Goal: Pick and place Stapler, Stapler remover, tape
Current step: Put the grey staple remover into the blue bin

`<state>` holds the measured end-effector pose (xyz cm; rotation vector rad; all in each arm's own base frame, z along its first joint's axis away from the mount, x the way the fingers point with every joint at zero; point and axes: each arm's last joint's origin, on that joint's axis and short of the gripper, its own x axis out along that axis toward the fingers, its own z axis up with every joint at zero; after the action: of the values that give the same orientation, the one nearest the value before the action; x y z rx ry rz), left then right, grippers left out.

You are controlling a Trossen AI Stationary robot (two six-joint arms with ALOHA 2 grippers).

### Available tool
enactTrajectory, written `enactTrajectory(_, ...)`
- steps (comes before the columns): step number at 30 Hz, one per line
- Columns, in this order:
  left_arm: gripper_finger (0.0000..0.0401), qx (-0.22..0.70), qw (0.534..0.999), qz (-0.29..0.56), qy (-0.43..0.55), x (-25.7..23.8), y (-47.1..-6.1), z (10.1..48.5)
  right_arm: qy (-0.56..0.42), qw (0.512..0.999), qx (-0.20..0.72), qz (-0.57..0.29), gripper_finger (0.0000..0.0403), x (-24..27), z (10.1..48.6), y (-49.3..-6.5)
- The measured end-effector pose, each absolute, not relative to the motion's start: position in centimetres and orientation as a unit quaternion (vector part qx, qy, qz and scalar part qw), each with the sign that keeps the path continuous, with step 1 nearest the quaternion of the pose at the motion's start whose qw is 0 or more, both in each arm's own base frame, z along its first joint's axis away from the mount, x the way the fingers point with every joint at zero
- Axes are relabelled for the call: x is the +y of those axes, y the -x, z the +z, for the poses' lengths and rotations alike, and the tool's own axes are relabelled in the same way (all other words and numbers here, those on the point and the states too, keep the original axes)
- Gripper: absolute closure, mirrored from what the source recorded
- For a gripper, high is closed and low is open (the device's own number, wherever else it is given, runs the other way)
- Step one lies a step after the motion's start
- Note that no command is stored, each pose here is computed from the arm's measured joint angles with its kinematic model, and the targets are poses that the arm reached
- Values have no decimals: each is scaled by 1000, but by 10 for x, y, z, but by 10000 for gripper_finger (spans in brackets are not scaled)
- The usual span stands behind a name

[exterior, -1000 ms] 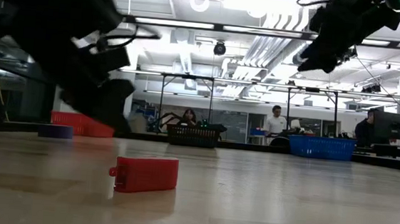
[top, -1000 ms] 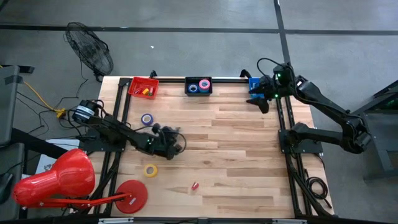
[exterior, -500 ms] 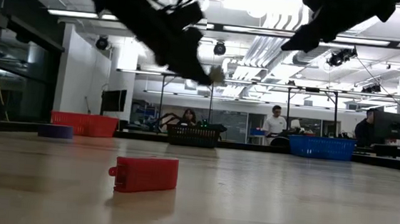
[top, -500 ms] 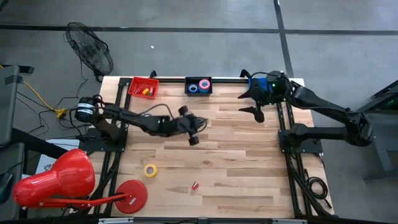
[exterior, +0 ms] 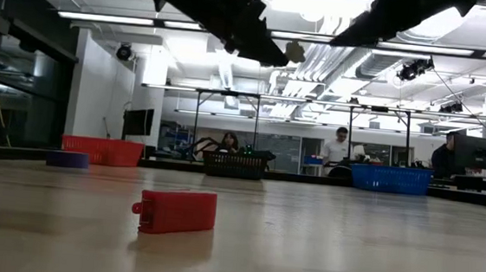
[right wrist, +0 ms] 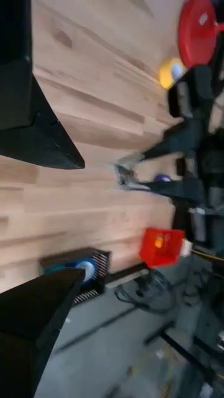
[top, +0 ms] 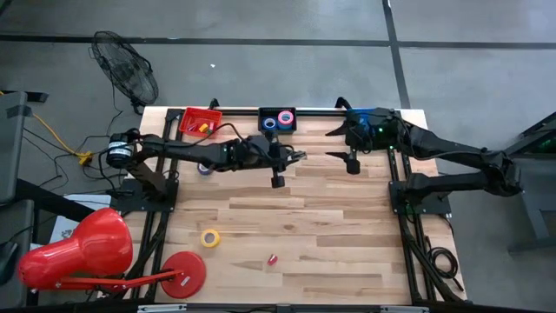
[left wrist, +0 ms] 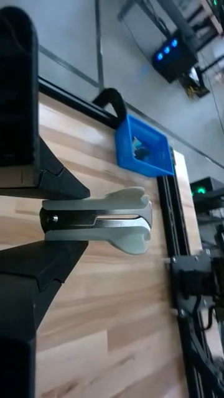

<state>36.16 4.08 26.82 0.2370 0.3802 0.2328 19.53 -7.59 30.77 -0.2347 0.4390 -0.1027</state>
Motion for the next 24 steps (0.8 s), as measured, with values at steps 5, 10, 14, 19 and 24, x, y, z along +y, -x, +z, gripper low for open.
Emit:
enactTrajectory(5,322,179,972,97,-117,43,-363,271,130,972,189,-40,139,-74,308,-209)
enactTrajectory(10,322,175,974,90,-115,44,-363,272,129,973,193,-13,139,-68,298,-227)
enactTrajectory(14,322,174,974,90,-115,44,-363,272,131,972,193,5,139,-63,291,-240)
enactTrajectory(19,322,174,974,90,-115,44,-363,273,135,971,198,9,139,-60,282,-254)
enactTrajectory(24,322,177,973,90,-115,44,-362,272,137,969,204,0,140,-60,277,-260)
